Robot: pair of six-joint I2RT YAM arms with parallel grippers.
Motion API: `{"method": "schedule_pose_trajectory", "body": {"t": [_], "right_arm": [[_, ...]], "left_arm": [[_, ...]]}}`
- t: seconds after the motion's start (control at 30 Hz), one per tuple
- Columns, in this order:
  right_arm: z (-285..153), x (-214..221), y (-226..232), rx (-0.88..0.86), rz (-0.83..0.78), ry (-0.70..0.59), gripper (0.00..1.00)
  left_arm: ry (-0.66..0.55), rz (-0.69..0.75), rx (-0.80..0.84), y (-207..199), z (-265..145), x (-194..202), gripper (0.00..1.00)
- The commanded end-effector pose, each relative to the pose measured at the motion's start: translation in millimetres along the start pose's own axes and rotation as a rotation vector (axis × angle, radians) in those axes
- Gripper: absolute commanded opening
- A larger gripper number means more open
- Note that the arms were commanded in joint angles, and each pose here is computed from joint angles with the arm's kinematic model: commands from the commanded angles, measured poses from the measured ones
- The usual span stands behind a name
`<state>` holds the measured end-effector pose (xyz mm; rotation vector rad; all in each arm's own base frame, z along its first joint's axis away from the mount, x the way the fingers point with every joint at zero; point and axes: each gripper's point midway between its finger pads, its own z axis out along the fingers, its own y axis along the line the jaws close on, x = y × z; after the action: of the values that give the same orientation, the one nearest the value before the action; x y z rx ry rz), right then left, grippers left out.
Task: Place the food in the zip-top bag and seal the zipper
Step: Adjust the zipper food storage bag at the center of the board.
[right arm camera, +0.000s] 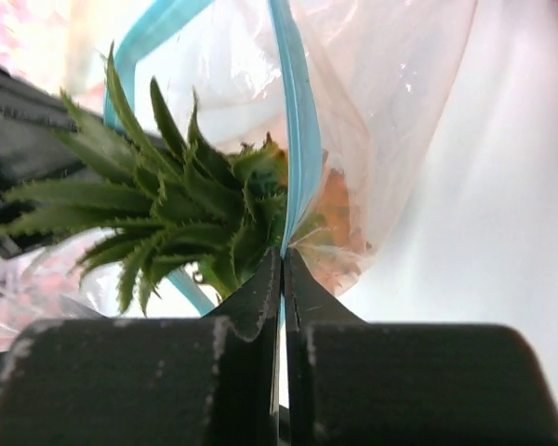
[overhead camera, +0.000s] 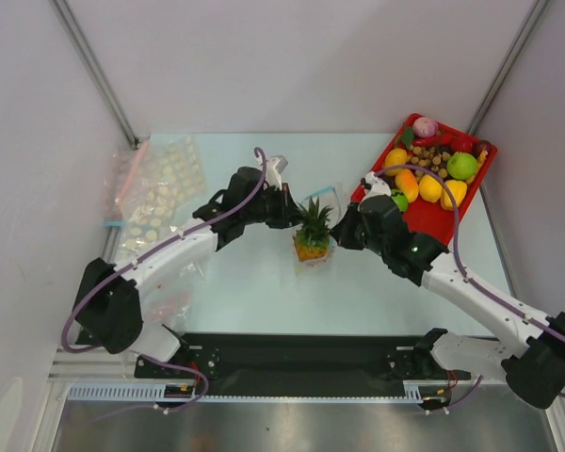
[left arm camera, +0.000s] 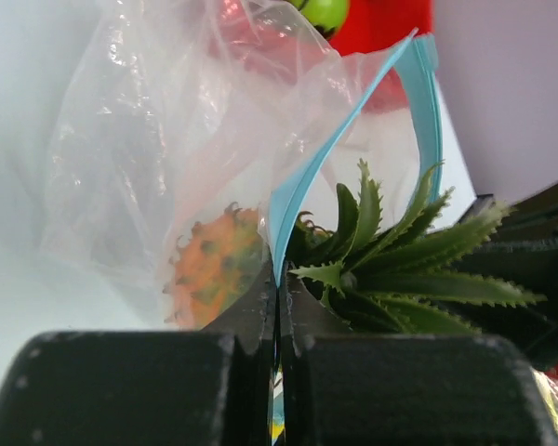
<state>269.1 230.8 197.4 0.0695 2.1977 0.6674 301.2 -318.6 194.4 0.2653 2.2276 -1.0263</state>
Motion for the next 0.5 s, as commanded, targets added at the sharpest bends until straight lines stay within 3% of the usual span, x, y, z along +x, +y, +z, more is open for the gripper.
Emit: {"method": "schedule_pose_trajectory", "body": {"t": [0.0, 0.3, 0.37, 0.47], "right_arm": [[-25.7, -32.7, 11.2, -0.016, -0.020, -0.054, 0.00], [-53.4, -95.6, -14.3, 0.028, 0.035, -0.125, 0.00], [-45.7, -87.4, -12.9, 0.026, 0.033, -0.092, 0.00], [-29.3, -56.8, 15.2, -0.016, -0.032, -0.008, 0.00]], "left_arm": [[-0.066, 0.048, 0.053, -39.4, -32.1, -26.7, 0.00], [-0.200, 0.107, -0.067, -50.2, -101.9, -62.9, 0.00], [-0.228, 0.111, -0.112, -46.1, -108.6, -68.9, 0.00], [-0.169, 0.133, -0.110, -55.5, -100.2, -57.4, 0.00]]}}
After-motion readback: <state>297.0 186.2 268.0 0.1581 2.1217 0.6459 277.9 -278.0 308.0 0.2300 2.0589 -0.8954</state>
